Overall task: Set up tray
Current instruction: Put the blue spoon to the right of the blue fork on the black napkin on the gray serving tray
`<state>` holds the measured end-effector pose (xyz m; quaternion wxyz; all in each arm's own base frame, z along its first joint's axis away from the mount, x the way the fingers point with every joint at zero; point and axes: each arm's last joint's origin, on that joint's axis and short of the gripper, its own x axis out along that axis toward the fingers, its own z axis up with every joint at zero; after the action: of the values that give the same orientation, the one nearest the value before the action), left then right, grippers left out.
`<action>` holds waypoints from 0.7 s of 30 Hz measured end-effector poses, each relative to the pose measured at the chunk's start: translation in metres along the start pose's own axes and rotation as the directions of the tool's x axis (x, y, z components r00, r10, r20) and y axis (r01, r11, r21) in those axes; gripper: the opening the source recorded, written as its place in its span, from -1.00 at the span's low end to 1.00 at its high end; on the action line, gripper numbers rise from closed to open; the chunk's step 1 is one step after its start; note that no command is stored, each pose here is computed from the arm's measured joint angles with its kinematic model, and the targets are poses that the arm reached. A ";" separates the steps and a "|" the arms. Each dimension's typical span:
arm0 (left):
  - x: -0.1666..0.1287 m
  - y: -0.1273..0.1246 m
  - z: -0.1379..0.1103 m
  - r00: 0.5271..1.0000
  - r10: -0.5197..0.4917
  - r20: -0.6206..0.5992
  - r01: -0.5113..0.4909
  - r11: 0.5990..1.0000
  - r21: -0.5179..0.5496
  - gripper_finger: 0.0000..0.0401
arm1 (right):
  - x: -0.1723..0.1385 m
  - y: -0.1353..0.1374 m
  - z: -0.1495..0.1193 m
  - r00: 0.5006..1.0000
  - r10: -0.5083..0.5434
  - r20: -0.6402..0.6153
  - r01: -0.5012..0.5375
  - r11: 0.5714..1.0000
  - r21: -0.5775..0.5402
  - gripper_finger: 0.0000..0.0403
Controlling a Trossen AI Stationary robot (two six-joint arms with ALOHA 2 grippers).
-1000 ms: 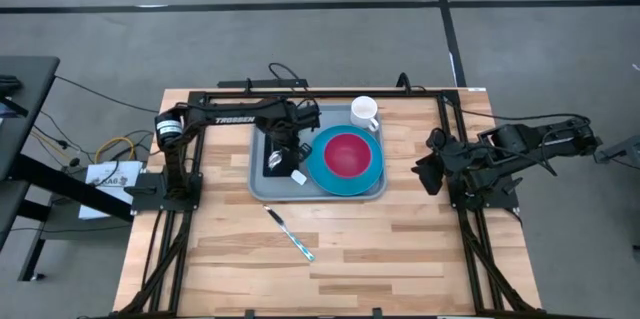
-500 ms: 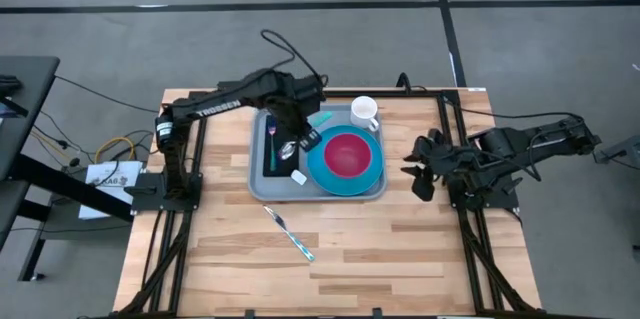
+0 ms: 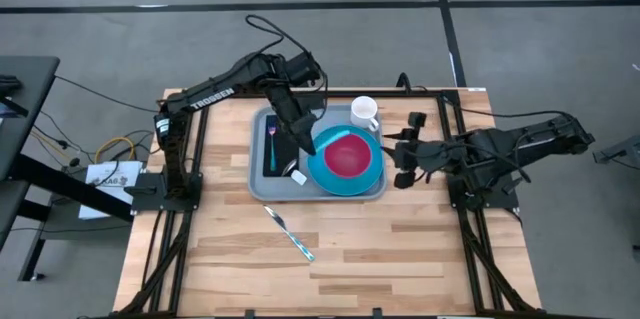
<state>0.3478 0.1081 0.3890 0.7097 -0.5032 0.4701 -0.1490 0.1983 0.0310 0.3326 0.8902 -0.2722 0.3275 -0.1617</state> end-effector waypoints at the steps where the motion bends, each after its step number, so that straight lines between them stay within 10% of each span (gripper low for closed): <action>1: 0.000 -0.001 0.000 0.999 -0.039 -0.015 0.039 0.999 0.010 -0.92 | 0.003 0.002 0.003 1.000 0.000 0.003 0.000 1.000 -0.021 -0.37; 21: 0.018 0.011 0.016 0.972 -0.203 -0.118 0.202 0.979 -0.018 -0.92 | 0.030 -0.008 0.066 0.996 -0.080 0.045 0.083 0.994 -0.066 -0.37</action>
<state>0.3668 0.1099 0.3711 0.6600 -0.5405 0.4584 -0.2491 0.2635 0.0354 0.3643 0.8798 -0.3188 0.3026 -0.1808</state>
